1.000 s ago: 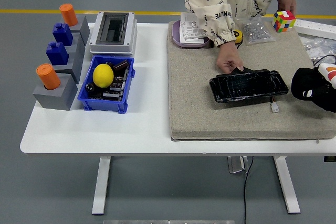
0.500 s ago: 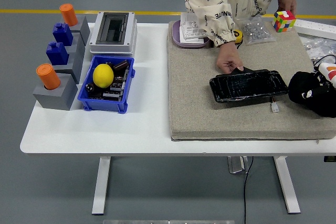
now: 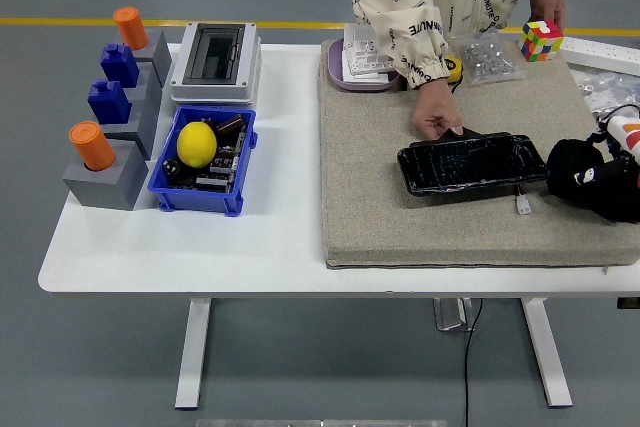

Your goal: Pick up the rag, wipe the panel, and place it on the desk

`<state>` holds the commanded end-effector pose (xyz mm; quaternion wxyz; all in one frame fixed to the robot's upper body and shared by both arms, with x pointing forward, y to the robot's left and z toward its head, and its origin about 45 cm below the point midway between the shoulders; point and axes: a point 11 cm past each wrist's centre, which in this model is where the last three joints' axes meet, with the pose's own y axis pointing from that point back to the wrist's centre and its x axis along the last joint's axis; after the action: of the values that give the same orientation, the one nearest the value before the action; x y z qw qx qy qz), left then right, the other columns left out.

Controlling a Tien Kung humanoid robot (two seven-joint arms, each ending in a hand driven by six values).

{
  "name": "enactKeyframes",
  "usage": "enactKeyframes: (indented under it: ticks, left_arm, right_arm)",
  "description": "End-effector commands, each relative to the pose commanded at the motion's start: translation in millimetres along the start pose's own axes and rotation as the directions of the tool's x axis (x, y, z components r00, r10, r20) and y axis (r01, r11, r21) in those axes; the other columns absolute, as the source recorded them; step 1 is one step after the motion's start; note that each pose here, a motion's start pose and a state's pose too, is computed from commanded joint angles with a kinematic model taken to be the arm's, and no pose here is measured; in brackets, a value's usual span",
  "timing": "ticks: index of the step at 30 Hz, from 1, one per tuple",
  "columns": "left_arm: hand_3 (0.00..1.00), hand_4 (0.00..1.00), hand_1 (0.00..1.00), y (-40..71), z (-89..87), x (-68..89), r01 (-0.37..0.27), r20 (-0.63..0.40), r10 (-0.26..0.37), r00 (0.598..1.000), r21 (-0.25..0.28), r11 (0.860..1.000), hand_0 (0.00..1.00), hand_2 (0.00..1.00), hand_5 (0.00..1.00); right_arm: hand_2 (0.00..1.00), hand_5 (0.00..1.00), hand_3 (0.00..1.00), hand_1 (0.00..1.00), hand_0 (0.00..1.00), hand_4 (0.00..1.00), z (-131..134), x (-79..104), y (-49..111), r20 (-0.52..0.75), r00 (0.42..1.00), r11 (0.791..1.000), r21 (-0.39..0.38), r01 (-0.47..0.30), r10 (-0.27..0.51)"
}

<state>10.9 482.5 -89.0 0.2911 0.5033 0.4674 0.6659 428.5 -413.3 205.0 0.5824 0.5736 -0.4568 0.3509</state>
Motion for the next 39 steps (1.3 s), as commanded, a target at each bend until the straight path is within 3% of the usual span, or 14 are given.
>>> enactKeyframes:
  ticks: [1,2,7,8,20,26,31,32,39]
  left_arm:
    - [0.567,0.6,0.698,0.0,-0.2,-0.2,0.0,0.0,0.0,1.0,0.0,1.0,0.65,0.747,0.478]
    - [0.567,0.6,0.698,0.0,-0.2,-0.4,0.0,0.001,0.0,1.0,0.001,1.0,0.65,0.747,0.479]
    - [0.567,0.6,0.698,0.0,-0.4,-0.2,0.0,0.005,0.0,1.0,0.001,1.0,0.65,0.747,0.479]
    - [0.567,0.6,0.698,-0.1,-0.5,-0.2,0.0,0.005,0.0,1.0,0.001,1.0,0.65,0.747,0.479]
    - [0.567,0.6,0.698,-0.2,-1.7,0.5,-0.002,0.001,0.002,1.0,0.004,1.0,0.648,0.746,0.478]
    - [0.567,0.6,0.698,-0.3,-2.4,-1.1,0.001,-0.003,-0.001,1.0,0.004,1.0,0.65,0.745,0.478]
    - [0.567,0.6,0.698,-0.2,-1.2,-1.0,0.001,-0.002,-0.001,1.0,0.0,1.0,0.65,0.745,0.478]
    - [0.567,0.6,0.698,-0.2,-1.3,-0.8,0.0,-0.002,0.0,1.0,0.001,1.0,0.65,0.745,0.479]
    - [0.567,0.6,0.697,-0.4,-3.1,-1.0,0.001,-0.004,-0.001,1.0,0.005,1.0,0.65,0.746,0.479]
  right_arm:
    - [0.778,0.429,0.747,0.677,0.681,0.998,0.5,1.0,0.3,-0.003,1.0,1.0,-0.002,0.002,-0.002]
    - [0.827,0.469,0.792,0.735,0.741,0.998,1.0,1.6,0.4,-0.005,1.0,1.0,-0.004,0.003,-0.003]
    - [0.827,0.469,0.792,0.735,0.741,0.998,3.1,4.5,1.1,-0.013,1.0,1.0,-0.008,0.006,-0.006]
    - [0.863,0.512,0.837,0.769,0.789,0.998,3.2,5.0,1.3,-0.016,1.0,1.0,-0.008,0.007,-0.007]
    - [0.879,0.565,0.855,0.787,0.807,0.998,1.2,12.3,3.3,-0.038,0.999,1.0,-0.01,0.022,-0.023]
    - [0.875,0.534,0.852,0.783,0.803,0.998,-0.7,23.4,4.7,-0.04,0.999,1.0,-0.009,0.007,-0.008]
    - [0.875,0.534,0.852,0.783,0.803,0.998,-1.5,48.6,7.5,0.009,0.996,0.996,-0.015,-0.088,0.088]
    - [0.828,0.534,0.813,0.742,0.768,0.998,-1.7,55.5,8.4,0.033,0.992,0.993,-0.015,-0.121,0.121]
    - [0.812,0.535,0.794,0.724,0.748,0.998,1.6,80.0,13.5,0.236,0.929,0.956,-0.004,-0.294,0.287]
